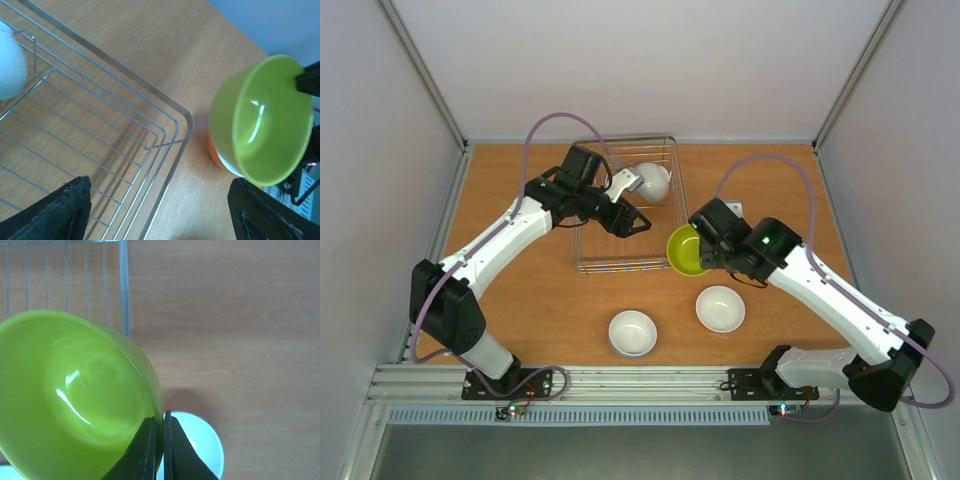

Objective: Load the bowls into the dish rack

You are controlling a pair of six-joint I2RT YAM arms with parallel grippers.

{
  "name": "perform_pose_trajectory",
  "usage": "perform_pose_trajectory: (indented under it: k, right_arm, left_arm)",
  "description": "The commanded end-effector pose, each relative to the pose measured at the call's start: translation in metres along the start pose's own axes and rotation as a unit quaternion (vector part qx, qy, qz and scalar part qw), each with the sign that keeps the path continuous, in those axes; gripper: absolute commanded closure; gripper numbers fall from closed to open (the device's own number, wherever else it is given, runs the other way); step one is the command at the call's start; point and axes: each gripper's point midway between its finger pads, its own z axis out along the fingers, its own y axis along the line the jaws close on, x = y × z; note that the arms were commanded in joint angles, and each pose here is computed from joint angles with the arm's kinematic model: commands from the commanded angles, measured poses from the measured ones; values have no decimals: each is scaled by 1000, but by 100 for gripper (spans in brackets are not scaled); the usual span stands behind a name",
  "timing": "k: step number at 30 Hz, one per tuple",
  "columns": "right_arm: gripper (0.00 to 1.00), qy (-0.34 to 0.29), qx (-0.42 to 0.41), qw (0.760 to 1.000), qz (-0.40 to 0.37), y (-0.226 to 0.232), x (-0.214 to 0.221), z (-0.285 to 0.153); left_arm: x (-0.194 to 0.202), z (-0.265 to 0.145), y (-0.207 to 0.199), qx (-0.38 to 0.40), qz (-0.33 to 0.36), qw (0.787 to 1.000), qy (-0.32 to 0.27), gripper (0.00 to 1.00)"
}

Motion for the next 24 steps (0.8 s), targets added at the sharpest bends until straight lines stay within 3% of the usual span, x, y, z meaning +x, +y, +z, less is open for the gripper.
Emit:
perform_pose_trajectory:
  k: [1,12,24]
  right_arm:
    - [99,-48,-14,998,-33,24,-37,-2]
    - [99,-77,-57,994,-58,69,-80,-4]
    - [99,-79,-100,989,-73,89,-86,-8]
  left_arm:
    - [-4,-7,-20,25,14,1000,5,25]
    - [3,4,-26,36,19,999,11,24]
    - [11,15,-17,25,12,999,19,25]
